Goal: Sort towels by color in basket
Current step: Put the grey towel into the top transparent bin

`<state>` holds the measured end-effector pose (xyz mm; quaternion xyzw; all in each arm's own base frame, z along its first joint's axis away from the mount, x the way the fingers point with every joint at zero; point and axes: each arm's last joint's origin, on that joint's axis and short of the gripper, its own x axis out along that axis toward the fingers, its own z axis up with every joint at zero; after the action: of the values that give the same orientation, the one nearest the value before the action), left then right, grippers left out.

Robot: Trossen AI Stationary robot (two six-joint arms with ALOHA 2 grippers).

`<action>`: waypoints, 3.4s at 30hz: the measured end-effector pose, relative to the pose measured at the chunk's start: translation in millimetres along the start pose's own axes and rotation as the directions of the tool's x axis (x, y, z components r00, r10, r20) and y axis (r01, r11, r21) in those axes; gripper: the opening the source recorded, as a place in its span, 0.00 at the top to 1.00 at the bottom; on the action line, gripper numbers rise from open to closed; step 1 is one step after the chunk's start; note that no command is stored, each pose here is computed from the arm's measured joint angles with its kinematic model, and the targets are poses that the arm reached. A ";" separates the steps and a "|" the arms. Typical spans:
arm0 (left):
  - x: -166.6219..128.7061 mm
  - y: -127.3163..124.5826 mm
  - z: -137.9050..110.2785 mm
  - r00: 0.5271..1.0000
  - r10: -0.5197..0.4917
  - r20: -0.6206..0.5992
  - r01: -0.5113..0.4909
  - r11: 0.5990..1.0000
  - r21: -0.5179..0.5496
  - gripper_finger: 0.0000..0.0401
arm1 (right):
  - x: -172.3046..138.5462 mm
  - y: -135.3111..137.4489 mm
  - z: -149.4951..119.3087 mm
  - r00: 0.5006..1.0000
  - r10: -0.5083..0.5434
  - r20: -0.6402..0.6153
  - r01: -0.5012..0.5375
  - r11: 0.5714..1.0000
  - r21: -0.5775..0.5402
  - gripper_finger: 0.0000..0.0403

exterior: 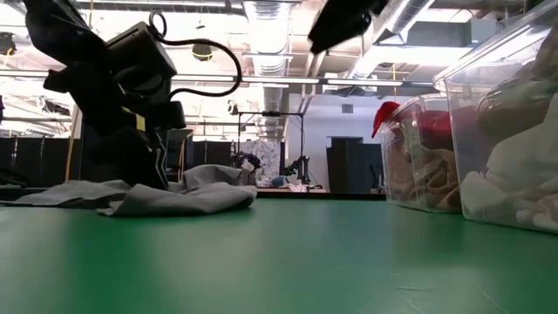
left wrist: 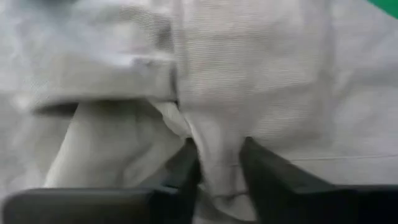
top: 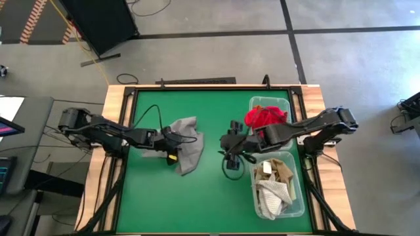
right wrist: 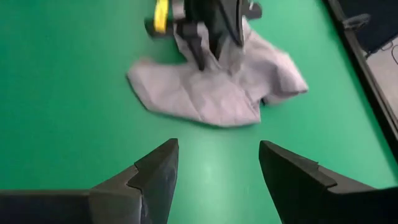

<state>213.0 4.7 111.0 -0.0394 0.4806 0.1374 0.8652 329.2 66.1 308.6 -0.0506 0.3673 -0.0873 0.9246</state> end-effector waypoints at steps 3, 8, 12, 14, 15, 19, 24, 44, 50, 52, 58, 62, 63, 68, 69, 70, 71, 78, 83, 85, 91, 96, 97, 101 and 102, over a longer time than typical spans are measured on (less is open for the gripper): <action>-0.6 -1.2 1.5 0.999 -0.033 0.017 0.032 0.999 0.035 0.90 | 14.2 6.1 -5.4 0.999 -0.003 -0.050 0.001 0.999 -0.038 0.37; -1.1 -4.0 8.7 0.991 -0.103 0.086 0.097 0.993 0.069 0.97 | 37.6 15.8 -13.0 0.994 -0.003 -0.107 -0.006 0.997 -0.083 0.37; -2.7 -8.7 18.5 0.961 -0.214 0.175 0.200 0.975 0.097 0.99 | 54.9 22.7 -17.4 0.991 0.034 -0.133 -0.047 0.994 -0.094 0.37; -4.7 -11.5 25.2 0.939 -0.272 0.209 0.251 0.960 0.122 0.99 | 61.2 26.5 -18.8 0.990 0.041 -0.133 -0.055 0.993 -0.104 0.37; -6.8 -13.3 32.1 0.922 -0.299 0.246 0.271 0.952 0.140 0.99 | 63.0 28.3 -19.1 0.990 0.045 -0.131 -0.060 0.992 -0.108 0.37; -19.1 -20.7 59.0 0.833 -0.403 0.380 0.339 0.913 0.225 0.99 | 64.5 31.8 -17.2 0.993 0.055 -0.104 -0.067 0.991 -0.115 0.37; -38.3 -32.8 89.2 0.693 -0.542 0.476 0.402 0.838 0.369 1.00 | 63.4 35.5 -13.1 0.996 0.069 -0.059 -0.077 0.985 -0.153 0.37; -87.7 -62.4 126.9 0.312 -0.706 0.636 0.294 0.708 0.642 1.00 | 38.6 56.6 -11.7 0.993 0.119 -0.018 -0.120 0.969 -0.215 0.37; -81.6 -58.6 119.7 0.345 -0.635 0.691 0.259 0.772 0.580 1.00 | 26.2 52.4 -14.1 0.992 0.112 -0.055 -0.120 0.979 -0.165 0.37; -77.2 -54.9 114.6 0.368 -0.591 0.718 0.240 0.807 0.540 1.00 | 25.2 52.5 -14.6 0.992 0.112 -0.060 -0.120 0.981 -0.152 0.37; -58.7 -38.6 97.4 0.491 -0.406 0.771 0.210 0.914 0.348 1.00 | 25.2 52.3 -16.1 0.991 0.108 -0.075 -0.118 0.984 -0.137 0.37; -48.8 -29.0 84.8 0.555 -0.277 0.784 0.191 0.960 0.204 1.00 | 26.8 49.3 -15.0 0.992 0.103 -0.071 -0.112 0.986 -0.126 0.37; -46.4 -27.3 81.2 0.570 -0.254 0.781 0.185 0.966 0.180 1.00 | 26.9 49.3 -14.4 0.992 0.104 -0.066 -0.111 0.986 -0.124 0.37; -36.8 -22.1 68.8 0.637 -0.212 0.741 0.200 0.974 0.106 0.99 | 31.6 48.7 -12.0 0.994 0.105 -0.042 -0.109 0.987 -0.118 0.37; -34.6 -21.4 67.2 0.658 -0.204 0.725 0.202 0.975 0.091 0.99 | 32.3 47.7 -12.2 0.994 0.102 -0.045 -0.107 0.987 -0.121 0.37; -32.7 -20.8 65.6 0.678 -0.195 0.709 0.200 0.977 0.077 0.99 | 35.0 46.7 -11.8 0.994 0.099 -0.044 -0.103 0.987 -0.120 0.37; -30.6 -20.4 63.7 0.700 -0.182 0.691 0.192 0.979 0.063 0.98 | 38.3 44.8 -11.0 0.995 0.093 -0.041 -0.097 0.988 -0.119 0.37; -23.5 -19.6 55.8 0.774 -0.161 0.613 0.170 0.984 0.044 0.98 | 57.3 30.3 -12.2 0.996 0.051 -0.068 -0.057 0.994 -0.091 0.37; -20.9 -19.3 52.6 0.800 -0.159 0.579 0.164 0.986 0.044 0.98 | 74.3 21.7 -14.4 0.995 0.046 -0.086 -0.050 0.997 -0.051 0.36; -19.4 -19.2 50.5 0.815 -0.157 0.558 0.160 0.986 0.043 0.98 | 79.7 19.8 -11.6 0.996 0.061 -0.063 -0.063 0.998 -0.032 0.36; -17.0 -19.1 46.7 0.840 -0.163 0.517 0.160 0.986 0.051 0.97 | 99.4 19.2 -16.2 0.991 0.106 -0.079 -0.108 0.994 -0.017 0.36; -15.7 -19.3 44.6 0.852 -0.172 0.494 0.165 0.985 0.059 0.97 | 117.4 25.3 -22.3 0.989 0.122 -0.087 -0.126 0.991 -0.040 0.31; -15.3 -19.5 43.9 0.854 -0.181 0.487 0.172 0.983 0.064 0.97 | 121.3 27.1 -25.5 0.987 0.121 -0.103 -0.127 0.991 -0.048 0.28; -7.8 -21.1 40.3 0.870 -0.202 0.449 0.186 0.979 0.079 0.97 | 139.6 32.8 -37.7 0.981 0.117 -0.152 -0.128 0.989 -0.067 0.16; -5.1 -21.7 40.4 0.868 -0.212 0.448 0.196 0.977 0.082 0.97 | 144.7 33.3 -41.0 0.980 0.114 -0.165 -0.127 0.989 -0.071 0.12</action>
<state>249.6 -9.0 135.5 -0.0421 0.2602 0.0423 0.9637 408.6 68.8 176.6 -0.0585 0.4462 -0.0200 0.8928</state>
